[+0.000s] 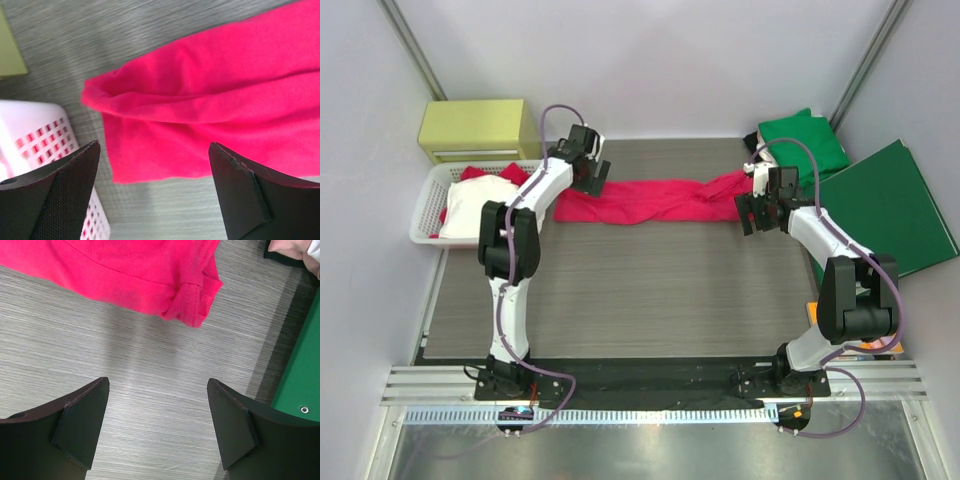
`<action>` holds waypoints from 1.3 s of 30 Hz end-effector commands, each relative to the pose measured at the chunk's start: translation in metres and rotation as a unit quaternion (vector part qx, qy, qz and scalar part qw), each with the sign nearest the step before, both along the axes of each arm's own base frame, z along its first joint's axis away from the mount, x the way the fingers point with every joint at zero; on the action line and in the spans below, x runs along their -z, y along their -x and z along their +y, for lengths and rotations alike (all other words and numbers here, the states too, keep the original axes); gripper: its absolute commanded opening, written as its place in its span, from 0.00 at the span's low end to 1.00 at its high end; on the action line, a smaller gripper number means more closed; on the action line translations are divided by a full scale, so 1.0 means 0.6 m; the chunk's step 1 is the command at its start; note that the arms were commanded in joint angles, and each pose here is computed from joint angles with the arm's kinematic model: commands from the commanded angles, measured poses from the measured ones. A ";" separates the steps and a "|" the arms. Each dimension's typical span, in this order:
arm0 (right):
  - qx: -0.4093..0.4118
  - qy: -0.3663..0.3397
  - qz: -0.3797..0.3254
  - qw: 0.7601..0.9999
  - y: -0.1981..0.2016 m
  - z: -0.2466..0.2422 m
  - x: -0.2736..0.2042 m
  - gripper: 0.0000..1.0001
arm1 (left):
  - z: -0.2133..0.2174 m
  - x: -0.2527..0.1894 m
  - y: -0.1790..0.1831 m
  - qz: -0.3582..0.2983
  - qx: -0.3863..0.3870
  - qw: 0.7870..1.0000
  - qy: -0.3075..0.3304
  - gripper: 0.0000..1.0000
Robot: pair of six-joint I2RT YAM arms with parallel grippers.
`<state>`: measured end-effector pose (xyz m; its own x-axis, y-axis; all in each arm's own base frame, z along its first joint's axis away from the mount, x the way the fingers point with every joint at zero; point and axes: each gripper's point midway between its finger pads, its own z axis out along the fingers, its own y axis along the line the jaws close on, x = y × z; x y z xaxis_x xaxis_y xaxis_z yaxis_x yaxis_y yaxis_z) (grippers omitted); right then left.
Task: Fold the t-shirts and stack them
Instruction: Fold the other side of the tshirt into a rectangle
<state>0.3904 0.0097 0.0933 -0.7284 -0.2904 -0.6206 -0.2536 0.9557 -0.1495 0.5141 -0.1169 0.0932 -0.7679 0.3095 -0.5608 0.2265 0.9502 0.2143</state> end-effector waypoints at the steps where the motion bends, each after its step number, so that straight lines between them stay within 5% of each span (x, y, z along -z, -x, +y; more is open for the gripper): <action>1: 0.000 0.007 -0.029 1.000 -0.015 -0.003 -0.018 0.85 | -0.019 0.012 -0.011 0.016 0.003 1.000 0.014 0.89; 10: 0.000 0.010 -0.034 0.999 -0.017 -0.005 -0.021 0.85 | -0.004 0.069 -0.030 0.059 -0.017 0.997 -0.036 0.89; 25: 0.020 0.030 -0.054 0.998 -0.013 -0.022 -0.023 0.84 | 0.073 0.016 -0.091 -0.047 -0.048 0.983 -0.171 0.91; 31: 0.018 0.004 -0.092 0.996 -0.026 -0.009 -0.074 0.85 | 0.077 0.018 -0.079 -0.045 -0.047 0.985 -0.162 0.91; 39: 0.010 -0.041 -0.030 0.999 -0.092 0.023 -0.051 0.84 | 0.069 0.003 -0.070 -0.045 -0.044 0.988 -0.138 0.92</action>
